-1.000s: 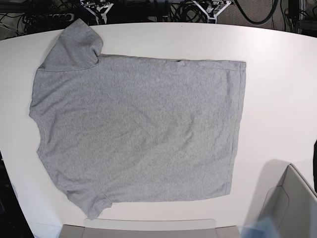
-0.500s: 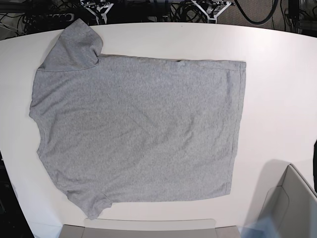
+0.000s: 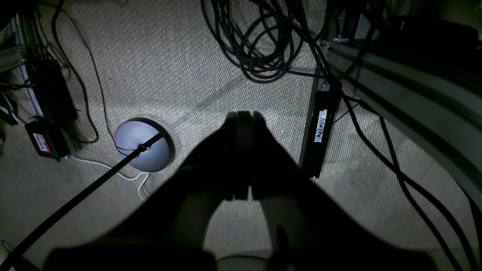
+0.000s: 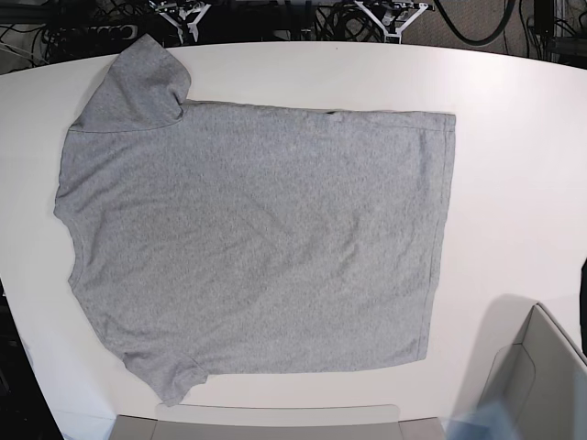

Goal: Fold the T-shirt properly

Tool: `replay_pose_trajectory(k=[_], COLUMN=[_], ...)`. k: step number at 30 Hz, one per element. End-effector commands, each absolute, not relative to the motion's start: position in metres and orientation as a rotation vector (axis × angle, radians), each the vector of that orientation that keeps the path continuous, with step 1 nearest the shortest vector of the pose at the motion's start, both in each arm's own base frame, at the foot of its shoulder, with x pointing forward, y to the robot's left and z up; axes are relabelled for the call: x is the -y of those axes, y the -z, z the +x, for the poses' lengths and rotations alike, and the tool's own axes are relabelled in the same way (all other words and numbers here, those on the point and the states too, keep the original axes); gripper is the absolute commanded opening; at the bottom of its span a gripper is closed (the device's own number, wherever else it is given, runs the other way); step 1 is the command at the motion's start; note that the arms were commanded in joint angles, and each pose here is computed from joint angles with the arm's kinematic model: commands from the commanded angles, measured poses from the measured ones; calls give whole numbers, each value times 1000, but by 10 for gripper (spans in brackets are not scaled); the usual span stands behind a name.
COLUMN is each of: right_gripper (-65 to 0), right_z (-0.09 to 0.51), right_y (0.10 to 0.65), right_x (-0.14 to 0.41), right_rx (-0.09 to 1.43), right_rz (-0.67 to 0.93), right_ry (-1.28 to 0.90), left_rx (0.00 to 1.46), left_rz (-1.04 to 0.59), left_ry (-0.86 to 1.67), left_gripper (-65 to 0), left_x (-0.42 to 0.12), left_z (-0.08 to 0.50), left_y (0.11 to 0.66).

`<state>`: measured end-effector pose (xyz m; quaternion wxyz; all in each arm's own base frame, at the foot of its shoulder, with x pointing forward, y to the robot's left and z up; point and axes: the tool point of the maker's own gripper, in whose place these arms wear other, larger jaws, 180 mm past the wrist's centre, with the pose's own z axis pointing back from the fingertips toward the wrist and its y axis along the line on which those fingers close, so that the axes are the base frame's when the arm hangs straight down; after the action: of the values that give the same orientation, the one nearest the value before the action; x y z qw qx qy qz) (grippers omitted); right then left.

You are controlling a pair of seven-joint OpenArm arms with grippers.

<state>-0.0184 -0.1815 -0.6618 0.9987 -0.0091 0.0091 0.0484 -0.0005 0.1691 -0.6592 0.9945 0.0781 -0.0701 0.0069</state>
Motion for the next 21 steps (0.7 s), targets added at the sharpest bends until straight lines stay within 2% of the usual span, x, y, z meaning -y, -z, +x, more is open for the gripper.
replay_pose_trajectory(k=[1,21], right_gripper=[-648,-648], right_z=[-18,-40], right_y=[661,659], right_x=[184,181], right_rx=[-14,-19], right_rz=[-19,-11], right_ry=[-102,-110], left_rx=[144,95], left_rz=[168,180], left_ry=[-15,-8], left_gripper=[-648,-649], left_x=[-174,-183], left_z=[-2,-36], left_y=[658,657])
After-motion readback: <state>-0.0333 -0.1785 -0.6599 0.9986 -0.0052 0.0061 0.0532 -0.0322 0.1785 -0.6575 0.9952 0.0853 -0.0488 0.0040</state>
